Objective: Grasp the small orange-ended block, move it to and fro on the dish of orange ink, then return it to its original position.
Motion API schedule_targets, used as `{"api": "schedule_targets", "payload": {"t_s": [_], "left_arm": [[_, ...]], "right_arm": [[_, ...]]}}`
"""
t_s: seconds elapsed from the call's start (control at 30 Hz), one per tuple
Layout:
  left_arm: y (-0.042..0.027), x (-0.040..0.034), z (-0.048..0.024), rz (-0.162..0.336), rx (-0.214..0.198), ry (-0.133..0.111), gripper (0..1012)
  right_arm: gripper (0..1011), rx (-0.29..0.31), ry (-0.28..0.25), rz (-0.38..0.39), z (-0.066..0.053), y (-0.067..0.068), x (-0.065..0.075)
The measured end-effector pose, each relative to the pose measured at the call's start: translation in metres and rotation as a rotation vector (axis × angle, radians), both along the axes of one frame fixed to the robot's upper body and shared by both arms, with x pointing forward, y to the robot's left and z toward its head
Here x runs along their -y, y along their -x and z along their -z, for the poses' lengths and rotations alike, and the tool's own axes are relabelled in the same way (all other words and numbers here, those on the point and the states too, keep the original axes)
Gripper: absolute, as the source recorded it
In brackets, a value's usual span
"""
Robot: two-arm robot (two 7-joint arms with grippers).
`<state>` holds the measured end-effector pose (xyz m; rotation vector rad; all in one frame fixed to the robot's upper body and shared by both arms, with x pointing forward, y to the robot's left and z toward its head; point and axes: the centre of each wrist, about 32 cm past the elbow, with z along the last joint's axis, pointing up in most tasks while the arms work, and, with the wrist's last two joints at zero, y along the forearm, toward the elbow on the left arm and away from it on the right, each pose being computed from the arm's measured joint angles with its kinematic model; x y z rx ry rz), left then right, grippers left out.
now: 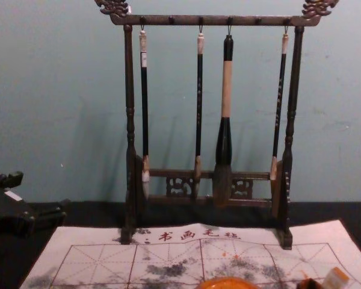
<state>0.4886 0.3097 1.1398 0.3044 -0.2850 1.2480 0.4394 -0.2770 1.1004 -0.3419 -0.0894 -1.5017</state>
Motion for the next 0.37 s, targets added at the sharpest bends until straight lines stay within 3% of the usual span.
{"api": "schedule_targets", "payload": {"t_s": [0.37], "left_arm": [[0.0000, 0.0000, 0.0000, 0.000, 0.000, 0.000, 1001]], "right_arm": [[1002, 0.001, 0.000, 0.001, -0.0001, 0.0002, -0.0001]]}}
